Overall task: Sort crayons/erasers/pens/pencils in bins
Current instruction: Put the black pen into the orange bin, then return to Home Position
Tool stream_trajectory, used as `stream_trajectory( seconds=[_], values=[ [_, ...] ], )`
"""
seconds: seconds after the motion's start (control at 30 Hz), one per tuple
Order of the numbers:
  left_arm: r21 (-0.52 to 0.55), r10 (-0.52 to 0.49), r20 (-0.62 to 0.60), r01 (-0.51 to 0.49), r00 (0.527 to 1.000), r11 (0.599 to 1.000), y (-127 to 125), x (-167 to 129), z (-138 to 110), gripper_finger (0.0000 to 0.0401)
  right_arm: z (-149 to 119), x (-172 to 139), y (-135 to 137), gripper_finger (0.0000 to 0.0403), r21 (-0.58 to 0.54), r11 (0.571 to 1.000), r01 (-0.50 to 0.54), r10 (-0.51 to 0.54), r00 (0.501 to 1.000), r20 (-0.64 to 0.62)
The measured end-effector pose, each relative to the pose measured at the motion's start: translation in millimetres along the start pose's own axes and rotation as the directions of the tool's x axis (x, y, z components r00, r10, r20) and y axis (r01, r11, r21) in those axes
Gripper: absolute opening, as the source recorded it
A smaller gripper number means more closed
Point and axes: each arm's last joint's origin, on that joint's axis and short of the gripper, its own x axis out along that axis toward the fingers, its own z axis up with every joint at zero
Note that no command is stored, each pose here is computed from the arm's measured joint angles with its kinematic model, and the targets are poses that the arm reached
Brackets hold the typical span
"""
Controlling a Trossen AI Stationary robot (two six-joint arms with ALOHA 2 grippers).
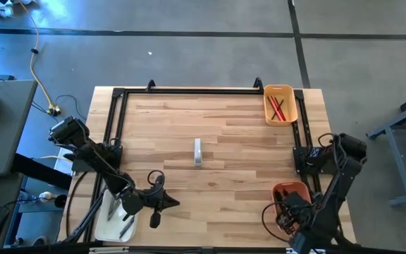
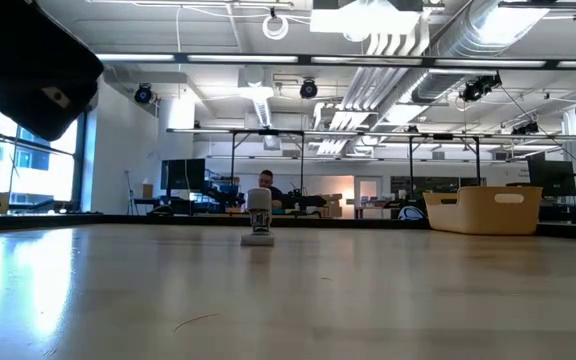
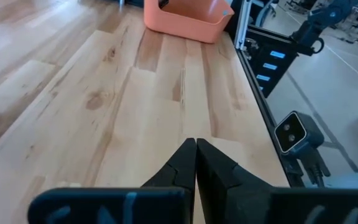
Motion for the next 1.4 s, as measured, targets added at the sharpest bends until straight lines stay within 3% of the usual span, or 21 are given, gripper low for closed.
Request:
stream_trajectory(
  seconds=[0.3, 0.67, 0.9, 1.0, 1.17, 1.4],
  values=[
    [-0.012, -0.014, -0.010, 0.014, 1.000, 1.000, 0, 0, 0, 0.0000, -2, 24, 5, 0.0027, 0.018, 1.000, -0.021, 0.021, 1.000, -0.011],
    [0.041, -0.055, -0.037, 0.057, 0.998, 0.998, 0, 1, 1, 0.0000, -3, 22, 6, 0.0151, -0.037, 0.999, -0.017, 0.014, 0.998, -0.062],
    [0.073, -0.096, -0.077, 0.102, 0.992, 0.992, 10, 10, 7, 0.0000, -2, -2, 12, 0.0133, -0.179, 0.974, -0.139, 0.146, 0.989, 0.028],
    [0.102, -0.124, -0.085, 0.133, 0.989, 0.986, 17, 17, 12, 0.0000, 3, -12, 17, 0.0097, -0.261, 0.942, -0.212, 0.254, 0.957, 0.141],
    [0.138, -0.215, -0.084, 0.225, 0.973, 0.965, 31, 28, 26, 0.0000, 21, -17, 30, 0.0011, -0.424, 0.855, -0.300, 0.440, 0.851, 0.286],
    [0.205, -0.398, -0.038, 0.397, 0.917, 0.895, 55, 42, 51, 0.0000, 79, -2, 30, 0.0003, -0.608, 0.713, -0.349, 0.639, 0.681, 0.358]
  ],
)
